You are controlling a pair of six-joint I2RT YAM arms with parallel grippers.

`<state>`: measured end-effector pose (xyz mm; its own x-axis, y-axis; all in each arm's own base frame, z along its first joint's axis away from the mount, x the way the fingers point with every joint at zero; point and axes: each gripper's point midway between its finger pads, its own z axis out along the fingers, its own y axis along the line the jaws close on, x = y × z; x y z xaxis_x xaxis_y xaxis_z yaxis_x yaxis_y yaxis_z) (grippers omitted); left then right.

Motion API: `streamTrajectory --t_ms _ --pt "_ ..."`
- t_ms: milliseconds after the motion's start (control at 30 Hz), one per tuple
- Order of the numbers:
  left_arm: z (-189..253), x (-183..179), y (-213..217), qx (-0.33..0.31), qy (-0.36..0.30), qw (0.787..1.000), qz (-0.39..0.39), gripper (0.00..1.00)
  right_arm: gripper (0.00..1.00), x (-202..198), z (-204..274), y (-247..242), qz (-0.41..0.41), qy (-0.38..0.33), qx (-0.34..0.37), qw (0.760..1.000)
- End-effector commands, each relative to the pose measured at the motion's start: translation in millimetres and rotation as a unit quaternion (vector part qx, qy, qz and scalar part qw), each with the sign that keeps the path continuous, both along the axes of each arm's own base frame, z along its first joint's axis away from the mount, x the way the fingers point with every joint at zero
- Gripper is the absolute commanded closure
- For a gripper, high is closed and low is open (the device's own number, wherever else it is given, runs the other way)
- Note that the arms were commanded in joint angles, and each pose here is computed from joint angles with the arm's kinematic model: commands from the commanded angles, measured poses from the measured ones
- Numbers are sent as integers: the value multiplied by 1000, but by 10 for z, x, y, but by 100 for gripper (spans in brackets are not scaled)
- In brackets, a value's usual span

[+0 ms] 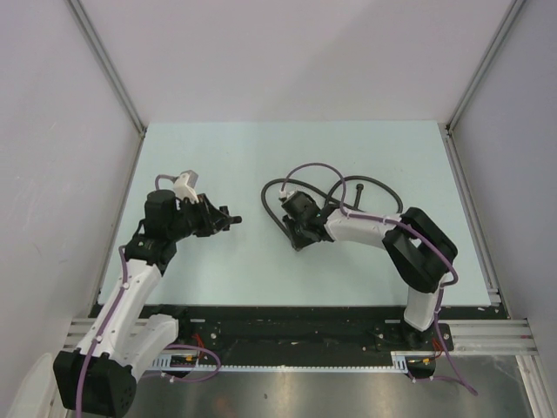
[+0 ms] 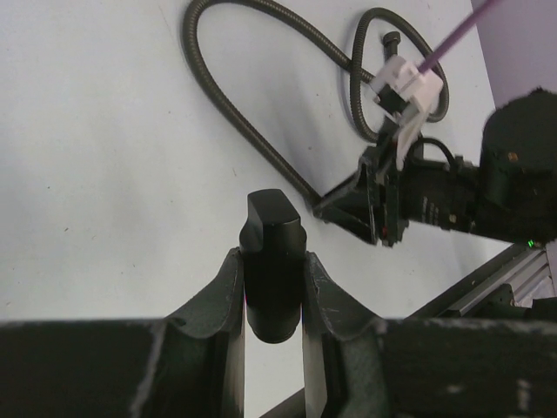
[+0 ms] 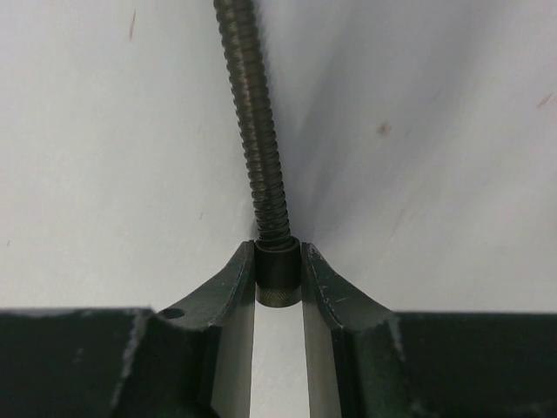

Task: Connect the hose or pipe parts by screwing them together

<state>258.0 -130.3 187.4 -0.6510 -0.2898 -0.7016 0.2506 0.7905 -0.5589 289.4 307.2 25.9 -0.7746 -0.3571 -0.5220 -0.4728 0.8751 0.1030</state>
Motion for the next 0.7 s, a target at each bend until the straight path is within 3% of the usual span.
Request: streamTrajectory --t_ms 0,133,333,433,667 --pt "-2 44 -38 -12 1 1000 -4 100 82 -354 13 -74 -65 44 19 997" --pt "4 43 -36 -12 -1 1000 -3 100 71 -614 -51 -9 -84 60 16 995" --pt "27 52 8 -5 -11 1000 9 100 71 -849 -66 39 -71 63 -3 996" --pt "24 50 9 -4 -11 1000 8 100 65 -882 -78 -10 -62 55 -21 996" --pt "35 49 8 -4 -13 1000 7 100 61 -936 27 71 -22 51 -8 998"
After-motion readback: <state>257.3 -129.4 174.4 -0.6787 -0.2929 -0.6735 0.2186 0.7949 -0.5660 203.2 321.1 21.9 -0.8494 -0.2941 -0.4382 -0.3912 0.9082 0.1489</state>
